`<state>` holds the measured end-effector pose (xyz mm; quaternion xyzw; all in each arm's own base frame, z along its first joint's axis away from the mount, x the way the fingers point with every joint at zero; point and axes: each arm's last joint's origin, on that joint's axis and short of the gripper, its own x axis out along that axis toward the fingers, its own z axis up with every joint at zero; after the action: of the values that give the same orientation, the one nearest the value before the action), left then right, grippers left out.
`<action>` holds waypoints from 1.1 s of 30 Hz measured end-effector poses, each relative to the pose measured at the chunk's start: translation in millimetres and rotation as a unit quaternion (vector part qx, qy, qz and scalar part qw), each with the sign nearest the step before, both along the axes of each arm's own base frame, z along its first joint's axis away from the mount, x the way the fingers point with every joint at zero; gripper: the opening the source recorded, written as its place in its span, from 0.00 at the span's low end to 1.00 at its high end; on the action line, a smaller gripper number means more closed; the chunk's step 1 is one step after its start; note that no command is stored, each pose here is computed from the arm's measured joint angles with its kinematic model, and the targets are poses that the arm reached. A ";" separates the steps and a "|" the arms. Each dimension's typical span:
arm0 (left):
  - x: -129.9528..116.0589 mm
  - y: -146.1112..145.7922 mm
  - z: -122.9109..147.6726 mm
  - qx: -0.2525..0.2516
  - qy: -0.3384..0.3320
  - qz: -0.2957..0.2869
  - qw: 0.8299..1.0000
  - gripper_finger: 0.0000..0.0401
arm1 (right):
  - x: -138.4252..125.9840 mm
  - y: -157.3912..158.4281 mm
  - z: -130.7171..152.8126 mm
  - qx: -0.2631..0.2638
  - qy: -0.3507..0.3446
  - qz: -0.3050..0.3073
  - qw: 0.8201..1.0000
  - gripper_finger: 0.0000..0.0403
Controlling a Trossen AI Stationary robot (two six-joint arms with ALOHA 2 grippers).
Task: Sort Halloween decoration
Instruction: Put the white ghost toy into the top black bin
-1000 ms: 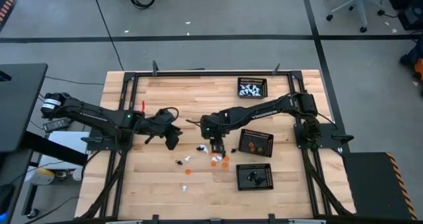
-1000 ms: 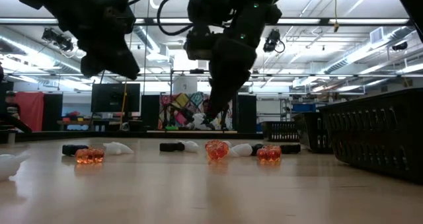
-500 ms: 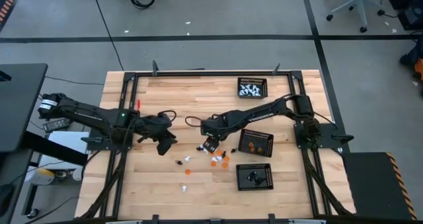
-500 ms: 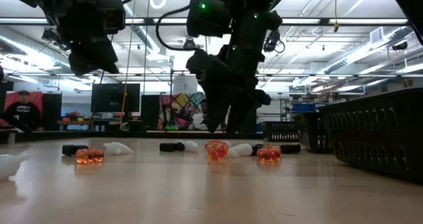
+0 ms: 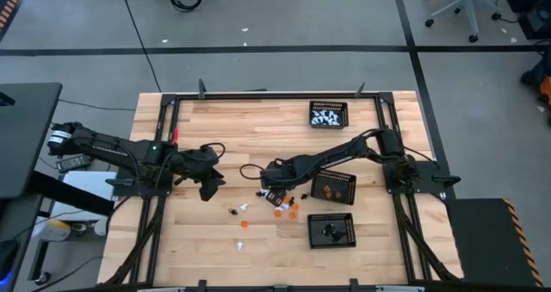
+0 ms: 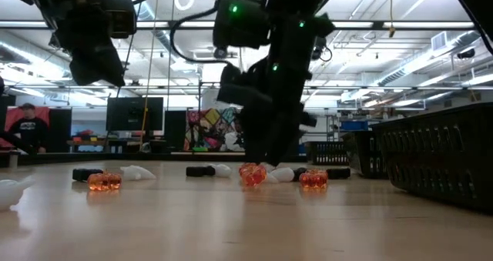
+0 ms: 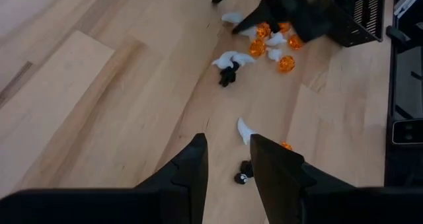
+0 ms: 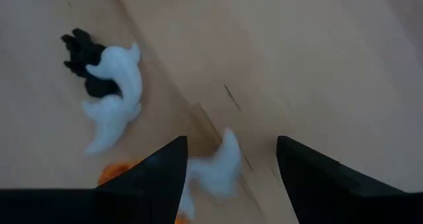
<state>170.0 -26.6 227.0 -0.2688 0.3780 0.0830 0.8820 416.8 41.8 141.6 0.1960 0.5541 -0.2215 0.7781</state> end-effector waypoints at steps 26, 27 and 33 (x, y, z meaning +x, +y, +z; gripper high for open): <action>-0.9 0.2 -1.0 0.001 0.007 0.001 1.000 0.31 | -7.3 12.7 -5.9 -0.012 0.049 0.078 0.996 0.35; -0.9 0.2 -1.0 0.001 0.007 0.001 1.000 0.31 | -7.5 12.7 -6.1 -0.013 0.051 0.081 0.995 0.35; -0.9 0.2 -1.0 -0.001 0.007 0.003 1.000 0.31 | -7.8 12.1 -6.4 -0.016 0.054 0.093 0.994 0.35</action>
<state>169.1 -26.4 226.0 -0.2703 0.3836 0.0870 0.8788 409.0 53.8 135.3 0.1190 0.6080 -0.1672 0.7670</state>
